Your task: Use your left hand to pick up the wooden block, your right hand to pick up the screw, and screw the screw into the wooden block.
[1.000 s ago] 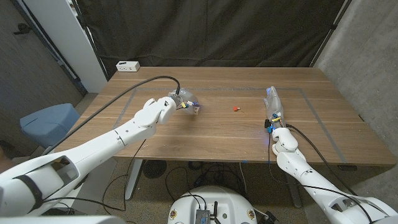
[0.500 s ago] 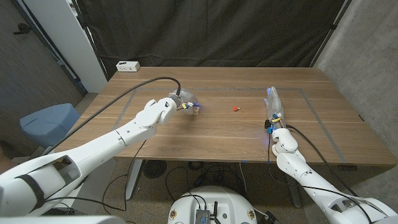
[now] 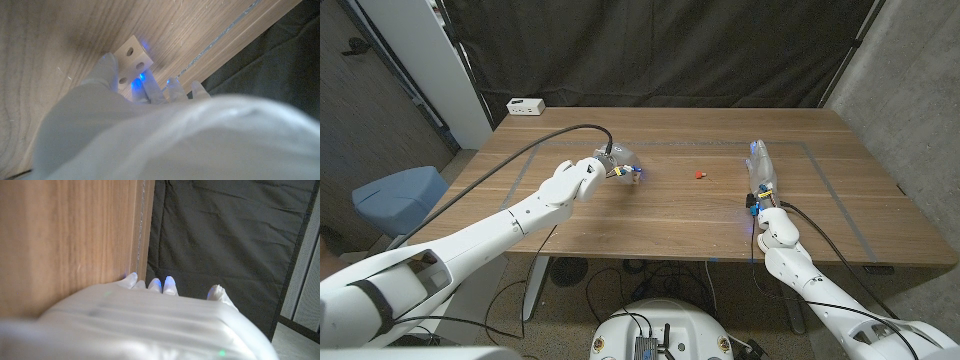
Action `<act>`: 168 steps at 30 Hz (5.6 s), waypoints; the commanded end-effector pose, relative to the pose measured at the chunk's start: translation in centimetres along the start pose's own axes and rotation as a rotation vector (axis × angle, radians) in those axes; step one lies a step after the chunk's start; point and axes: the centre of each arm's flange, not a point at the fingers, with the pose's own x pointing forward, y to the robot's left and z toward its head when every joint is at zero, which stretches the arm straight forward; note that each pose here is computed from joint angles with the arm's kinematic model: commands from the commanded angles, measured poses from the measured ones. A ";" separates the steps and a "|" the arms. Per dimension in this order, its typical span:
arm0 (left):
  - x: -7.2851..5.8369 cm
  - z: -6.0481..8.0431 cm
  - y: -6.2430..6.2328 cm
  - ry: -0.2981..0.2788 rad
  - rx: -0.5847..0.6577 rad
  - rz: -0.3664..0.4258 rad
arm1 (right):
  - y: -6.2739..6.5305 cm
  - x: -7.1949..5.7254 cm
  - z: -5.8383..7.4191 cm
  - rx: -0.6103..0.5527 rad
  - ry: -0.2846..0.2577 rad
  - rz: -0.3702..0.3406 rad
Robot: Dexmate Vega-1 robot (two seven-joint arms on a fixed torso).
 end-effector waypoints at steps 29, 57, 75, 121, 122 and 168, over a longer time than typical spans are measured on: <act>0.3 0.2 -0.8 0.003 0.005 0.062 | -0.2 -0.5 -0.4 0.006 0.001 -0.024; -0.7 -0.4 1.8 0.026 -0.032 0.175 | -0.2 0.1 1.3 -0.040 -0.002 0.020; -1.3 -0.3 2.7 0.056 -0.207 0.305 | 0.1 0.0 3.1 -0.112 -0.005 0.053; 0.8 -1.9 1.4 -0.077 -0.785 0.458 | 2.2 2.5 9.5 -0.571 0.017 0.223; 0.8 -2.0 1.4 -0.078 -0.793 0.456 | 2.2 2.5 9.7 -0.586 0.021 0.228; 2.3 -2.9 0.6 -0.196 -1.210 0.382 | 4.8 2.2 14.8 -1.201 -0.039 0.353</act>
